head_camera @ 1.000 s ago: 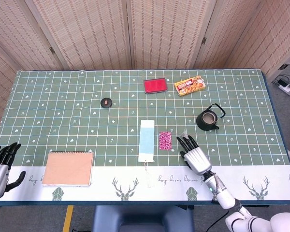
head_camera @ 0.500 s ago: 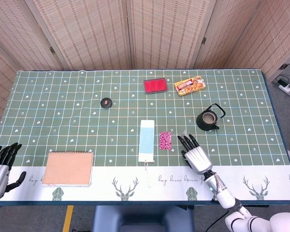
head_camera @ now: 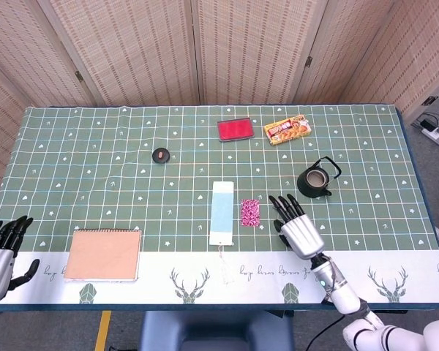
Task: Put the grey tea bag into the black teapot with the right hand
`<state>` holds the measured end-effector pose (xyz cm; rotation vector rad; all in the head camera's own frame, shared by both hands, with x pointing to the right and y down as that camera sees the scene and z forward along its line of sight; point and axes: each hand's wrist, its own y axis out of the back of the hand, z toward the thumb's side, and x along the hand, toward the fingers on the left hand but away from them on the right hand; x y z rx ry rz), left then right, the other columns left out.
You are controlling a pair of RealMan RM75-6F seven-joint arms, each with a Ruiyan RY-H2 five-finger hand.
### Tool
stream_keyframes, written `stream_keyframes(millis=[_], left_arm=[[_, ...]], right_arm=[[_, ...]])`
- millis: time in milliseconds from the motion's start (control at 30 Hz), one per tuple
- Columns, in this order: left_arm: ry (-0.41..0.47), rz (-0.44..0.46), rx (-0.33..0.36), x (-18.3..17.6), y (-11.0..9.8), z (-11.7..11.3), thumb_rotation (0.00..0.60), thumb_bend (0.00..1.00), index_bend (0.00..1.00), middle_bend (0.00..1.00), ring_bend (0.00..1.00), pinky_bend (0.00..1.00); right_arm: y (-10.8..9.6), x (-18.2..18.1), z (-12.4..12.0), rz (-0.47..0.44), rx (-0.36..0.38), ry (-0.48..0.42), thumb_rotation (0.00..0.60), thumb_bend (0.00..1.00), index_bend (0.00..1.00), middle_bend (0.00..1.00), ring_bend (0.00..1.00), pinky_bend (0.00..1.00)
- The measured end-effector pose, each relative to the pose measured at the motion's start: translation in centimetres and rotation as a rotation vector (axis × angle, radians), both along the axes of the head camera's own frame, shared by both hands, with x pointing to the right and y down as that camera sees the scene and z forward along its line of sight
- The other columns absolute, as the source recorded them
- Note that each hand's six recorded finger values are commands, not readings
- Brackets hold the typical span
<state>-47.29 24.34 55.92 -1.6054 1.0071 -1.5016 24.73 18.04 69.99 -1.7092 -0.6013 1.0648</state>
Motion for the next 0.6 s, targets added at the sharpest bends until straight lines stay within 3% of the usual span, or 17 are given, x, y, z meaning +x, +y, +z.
stream_keyframes(millis=[333, 600], left_arm=[[-0.008, -0.002, -0.008, 0.1, 0.0, 0.2, 0.6, 0.34, 0.0, 0.04, 0.07, 0.0], [-0.013, -0.005, -0.01, 0.0, 0.0, 0.3, 0.6, 0.34, 0.0, 0.04, 0.07, 0.0]], right_arm=[[-4.7, -1.1, -8.3, 0.091, 0.08, -0.085, 0.6, 0.46, 0.65, 0.0, 0.0, 0.0], [-8.8, 1.1, -11.8, 0.214, 0.091, -0.064, 0.6, 0.46, 0.66, 0.0, 0.0, 0.0]])
